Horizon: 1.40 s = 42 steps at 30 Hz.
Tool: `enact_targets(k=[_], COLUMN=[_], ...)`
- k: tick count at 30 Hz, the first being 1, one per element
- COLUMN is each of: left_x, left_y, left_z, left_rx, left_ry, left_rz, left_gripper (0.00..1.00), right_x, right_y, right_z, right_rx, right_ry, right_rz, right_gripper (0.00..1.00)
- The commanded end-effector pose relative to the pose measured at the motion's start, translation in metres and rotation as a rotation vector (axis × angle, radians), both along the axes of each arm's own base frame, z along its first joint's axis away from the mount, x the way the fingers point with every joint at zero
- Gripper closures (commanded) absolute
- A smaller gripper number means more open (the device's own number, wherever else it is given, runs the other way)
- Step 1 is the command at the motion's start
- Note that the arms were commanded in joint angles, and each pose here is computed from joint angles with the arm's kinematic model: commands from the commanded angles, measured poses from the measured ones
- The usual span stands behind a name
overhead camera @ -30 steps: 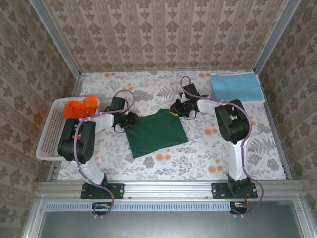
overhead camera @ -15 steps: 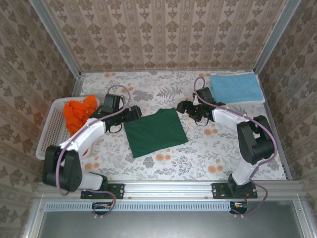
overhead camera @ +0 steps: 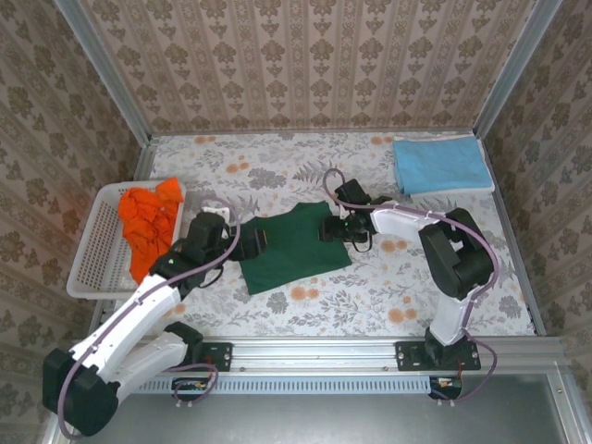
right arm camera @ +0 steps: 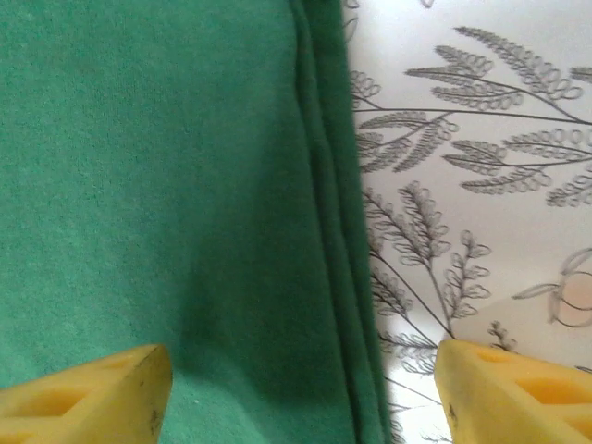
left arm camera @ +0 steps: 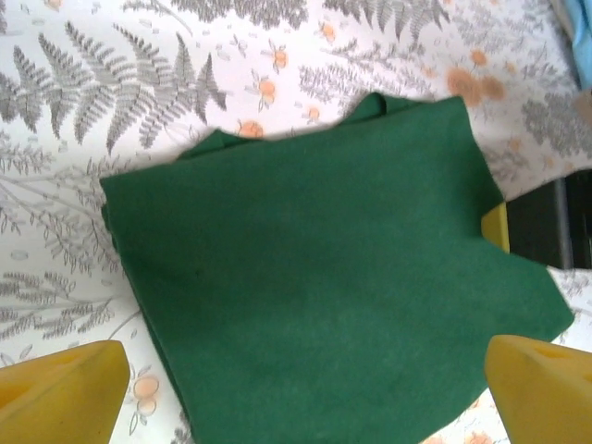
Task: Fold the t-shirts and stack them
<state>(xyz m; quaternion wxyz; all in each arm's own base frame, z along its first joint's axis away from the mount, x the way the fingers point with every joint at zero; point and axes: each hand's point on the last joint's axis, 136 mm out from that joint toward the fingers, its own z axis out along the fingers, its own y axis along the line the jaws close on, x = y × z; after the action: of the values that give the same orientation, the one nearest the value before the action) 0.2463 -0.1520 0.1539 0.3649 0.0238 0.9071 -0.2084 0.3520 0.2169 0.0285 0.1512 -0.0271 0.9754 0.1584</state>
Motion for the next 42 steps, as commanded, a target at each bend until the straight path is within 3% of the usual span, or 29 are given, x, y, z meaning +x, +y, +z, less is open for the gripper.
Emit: enact_targets(k=[1,7,17,21,26,35,42], left_x=[-0.004,-0.006,-0.004,-0.005,-0.005,-0.005,-0.006], left_y=[0.004,-0.004,-0.009,-0.008,-0.007,-0.006,-0.006], left_z=[-0.007,-0.018,-0.025,-0.027,-0.029,-0.03,-0.037], left_rx=[0.009,-0.01,-0.015,-0.014,-0.014,-0.018,-0.038], left_ry=[-0.041,-0.053,-0.057,-0.057,-0.055,-0.064,-0.056], left_rz=[0.013,-0.019,-0.029,-0.026,-0.02,-0.012,0.001], left_gripper=[0.0,0.0,0.0,0.0,0.0,0.0,0.0], right_x=[-0.003,-0.016,-0.031,-0.026,0.009,0.077,0.114], right_y=[0.004,0.022,0.037,0.021,-0.024,-0.12,-0.158], right_z=[-0.009,-0.021,-0.04,-0.041,-0.018,0.054,0.099], right_rx=[-0.078,-0.16,-0.251,-0.343,-0.459,-0.627,-0.684], right_ry=[0.019,0.047,0.071,0.055,-0.041,-0.217,-0.333], right_rz=[0.053,0.127,0.197,0.195,0.134,-0.024,-0.08], right_gripper=[0.28,0.41,0.75,0.88,1.0,1.0,1.0])
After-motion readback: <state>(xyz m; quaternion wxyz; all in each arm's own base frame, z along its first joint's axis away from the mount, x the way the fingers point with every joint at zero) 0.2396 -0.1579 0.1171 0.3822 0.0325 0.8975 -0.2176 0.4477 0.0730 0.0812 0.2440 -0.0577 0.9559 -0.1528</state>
